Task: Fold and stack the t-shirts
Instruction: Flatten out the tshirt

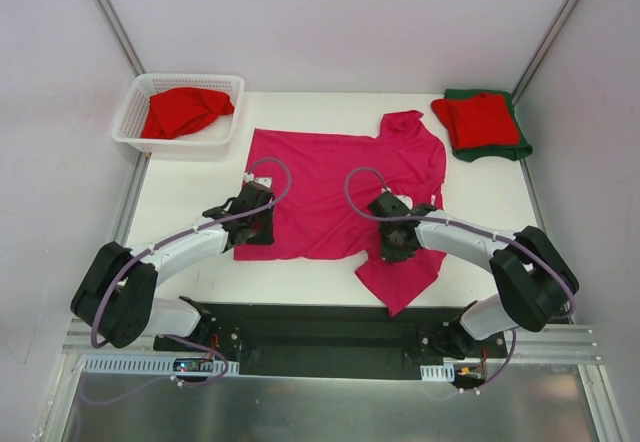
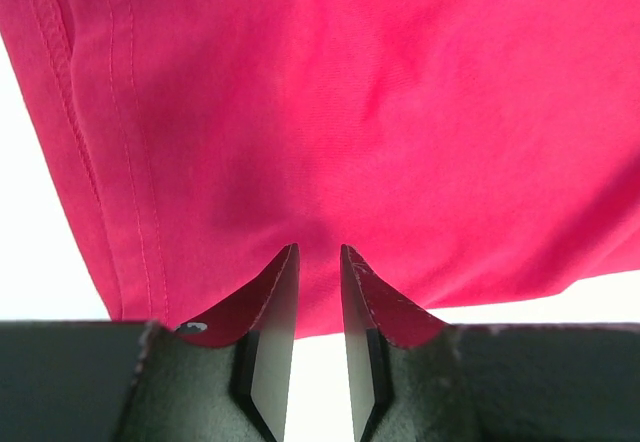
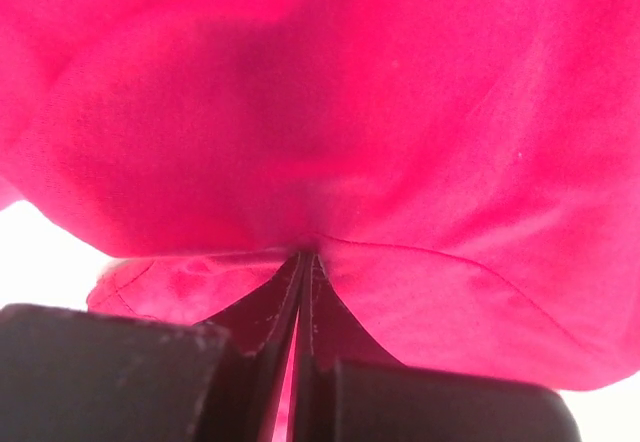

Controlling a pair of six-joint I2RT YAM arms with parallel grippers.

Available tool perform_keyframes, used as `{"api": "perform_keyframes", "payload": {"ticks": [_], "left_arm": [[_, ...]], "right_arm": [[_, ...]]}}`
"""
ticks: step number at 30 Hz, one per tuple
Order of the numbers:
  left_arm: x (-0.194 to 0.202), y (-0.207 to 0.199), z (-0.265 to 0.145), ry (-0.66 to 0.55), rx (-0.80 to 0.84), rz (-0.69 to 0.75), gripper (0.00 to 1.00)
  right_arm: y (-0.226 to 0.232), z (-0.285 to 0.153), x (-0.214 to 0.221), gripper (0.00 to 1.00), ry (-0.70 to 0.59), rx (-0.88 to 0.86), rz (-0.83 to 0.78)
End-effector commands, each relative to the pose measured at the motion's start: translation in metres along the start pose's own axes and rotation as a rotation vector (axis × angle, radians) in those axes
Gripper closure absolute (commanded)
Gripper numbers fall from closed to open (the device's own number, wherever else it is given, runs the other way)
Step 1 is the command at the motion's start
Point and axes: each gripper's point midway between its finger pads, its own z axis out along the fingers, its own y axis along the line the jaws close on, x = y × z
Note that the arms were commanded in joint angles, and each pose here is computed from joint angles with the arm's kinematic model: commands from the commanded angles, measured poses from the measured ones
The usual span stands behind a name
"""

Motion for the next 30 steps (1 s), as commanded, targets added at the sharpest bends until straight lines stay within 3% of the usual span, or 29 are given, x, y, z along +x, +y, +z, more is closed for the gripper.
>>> {"api": "perform_keyframes", "payload": {"ticks": [1, 15, 21, 25, 27, 30], "left_arm": [[-0.002, 0.002, -0.010, 0.002, -0.033, -0.014, 0.77], [0.019, 0.027, -0.015, 0.050, -0.144, -0.035, 0.77], [0.006, 0.025, -0.029, -0.026, -0.120, -0.044, 0.76], [-0.015, 0.020, -0.051, -0.137, -0.076, -0.030, 0.67], [-0.020, 0.018, -0.058, -0.177, -0.054, -0.046, 0.47], [-0.018, 0.018, -0.060, -0.180, -0.044, -0.059, 0.30]], "right_arm": [[-0.012, -0.010, 0.020, 0.98, 0.055, 0.017, -0.006], [-0.031, -0.018, 0.033, 0.99, 0.080, 0.074, -0.022], [-0.027, -0.038, 0.015, 0.96, -0.038, 0.037, -0.033], [-0.024, -0.067, -0.001, 0.87, -0.158, -0.036, -0.011], [-0.025, -0.071, 0.001, 0.77, -0.168, -0.050, -0.007], [-0.029, -0.072, 0.010, 0.64, -0.183, -0.066, -0.017]]}}
